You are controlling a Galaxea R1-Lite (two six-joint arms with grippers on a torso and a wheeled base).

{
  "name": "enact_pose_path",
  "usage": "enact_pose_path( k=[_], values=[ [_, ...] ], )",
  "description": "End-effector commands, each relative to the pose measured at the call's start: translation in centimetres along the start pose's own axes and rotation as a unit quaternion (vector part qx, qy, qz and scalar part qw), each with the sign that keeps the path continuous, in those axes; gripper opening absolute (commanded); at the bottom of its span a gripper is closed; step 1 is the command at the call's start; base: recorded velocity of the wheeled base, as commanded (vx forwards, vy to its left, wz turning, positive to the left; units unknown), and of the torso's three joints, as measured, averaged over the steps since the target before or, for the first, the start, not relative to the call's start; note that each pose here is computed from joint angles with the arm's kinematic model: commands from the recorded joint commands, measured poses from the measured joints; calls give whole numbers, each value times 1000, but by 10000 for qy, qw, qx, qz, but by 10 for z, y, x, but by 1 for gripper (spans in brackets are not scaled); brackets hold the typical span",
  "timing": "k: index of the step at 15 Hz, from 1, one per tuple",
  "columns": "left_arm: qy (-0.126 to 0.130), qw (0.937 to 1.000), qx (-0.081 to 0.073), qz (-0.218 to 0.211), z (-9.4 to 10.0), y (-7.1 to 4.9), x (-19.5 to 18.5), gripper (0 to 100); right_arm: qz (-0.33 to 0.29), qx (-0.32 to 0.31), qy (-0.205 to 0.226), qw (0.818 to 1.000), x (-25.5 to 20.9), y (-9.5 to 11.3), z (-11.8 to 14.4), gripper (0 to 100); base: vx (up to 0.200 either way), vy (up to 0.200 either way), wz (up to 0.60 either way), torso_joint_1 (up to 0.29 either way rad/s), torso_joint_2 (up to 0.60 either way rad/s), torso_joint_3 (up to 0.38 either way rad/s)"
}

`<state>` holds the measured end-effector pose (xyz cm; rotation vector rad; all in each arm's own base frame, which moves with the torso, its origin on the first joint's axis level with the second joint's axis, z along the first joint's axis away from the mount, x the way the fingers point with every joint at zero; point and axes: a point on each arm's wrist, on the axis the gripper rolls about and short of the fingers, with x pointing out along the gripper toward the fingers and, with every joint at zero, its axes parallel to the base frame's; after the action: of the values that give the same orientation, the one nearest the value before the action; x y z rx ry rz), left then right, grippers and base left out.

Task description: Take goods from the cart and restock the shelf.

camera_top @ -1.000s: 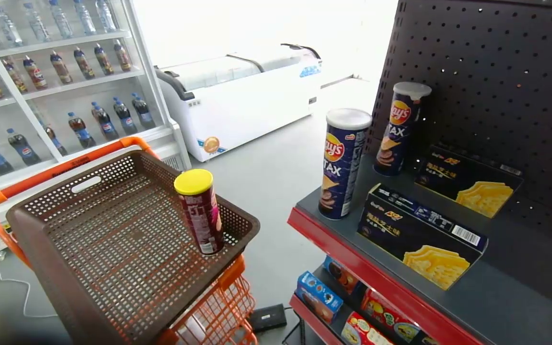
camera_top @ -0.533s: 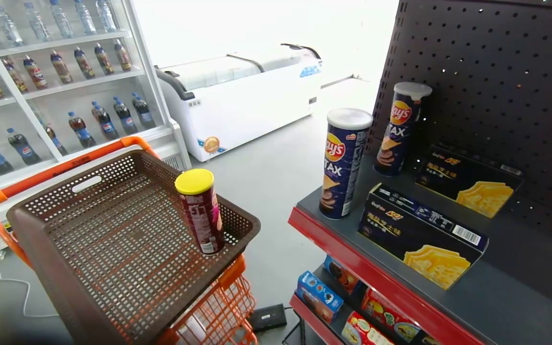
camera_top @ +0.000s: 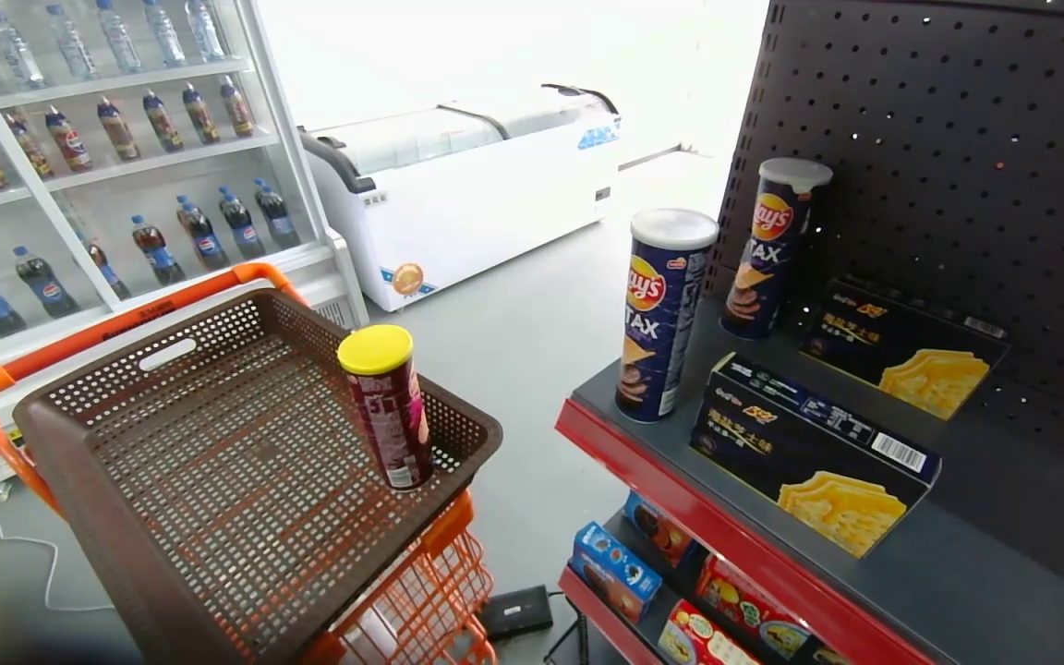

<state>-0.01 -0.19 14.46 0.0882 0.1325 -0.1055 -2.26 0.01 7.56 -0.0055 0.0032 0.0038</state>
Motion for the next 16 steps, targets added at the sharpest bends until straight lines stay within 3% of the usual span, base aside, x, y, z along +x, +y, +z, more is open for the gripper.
enact_pose_path(
  k=[1, 3, 5, 7, 9, 14, 16],
  values=[
    [918, 9957, -21, -152, 37, 8, 56, 100, 4, -3, 7, 10000, 0, 0, 0, 100, 0, 0, 0, 0, 0, 0],
    [935, 9951, 19, -333, 43, 6, 68, 100, -4, -3, 7, 10000, 0, 0, 0, 100, 0, 0, 0, 0, 0, 0],
    [1164, 9922, 37, -435, 55, 6, 102, 100, 4, -3, 7, 10000, 0, 0, 0, 100, 0, 0, 0, 0, 0, 0],
    [1266, 9907, -14, -494, 53, 6, 131, 100, -4, -3, 7, 10000, 0, 0, 0, 100, 0, 0, 0, 0, 0, 0],
    [1395, 9879, 46, -672, 47, 1, 158, 100, 4, -3, -1, 10000, 0, 0, 0, 100, 0, 0, 0, 0, 0, 0],
    [1018, 9874, 181, -1195, 42, -27, 224, 100, -4, -3, 7, 10000, 0, 0, 0, 100, 0, 0, 0, 0, 0, 0],
    [1015, 9862, 232, -1286, 42, -34, 241, 100, 4, -3, 7, 10000, 0, 0, 0, 100, 0, 0, 0, 0, 0, 0]
  ],
)
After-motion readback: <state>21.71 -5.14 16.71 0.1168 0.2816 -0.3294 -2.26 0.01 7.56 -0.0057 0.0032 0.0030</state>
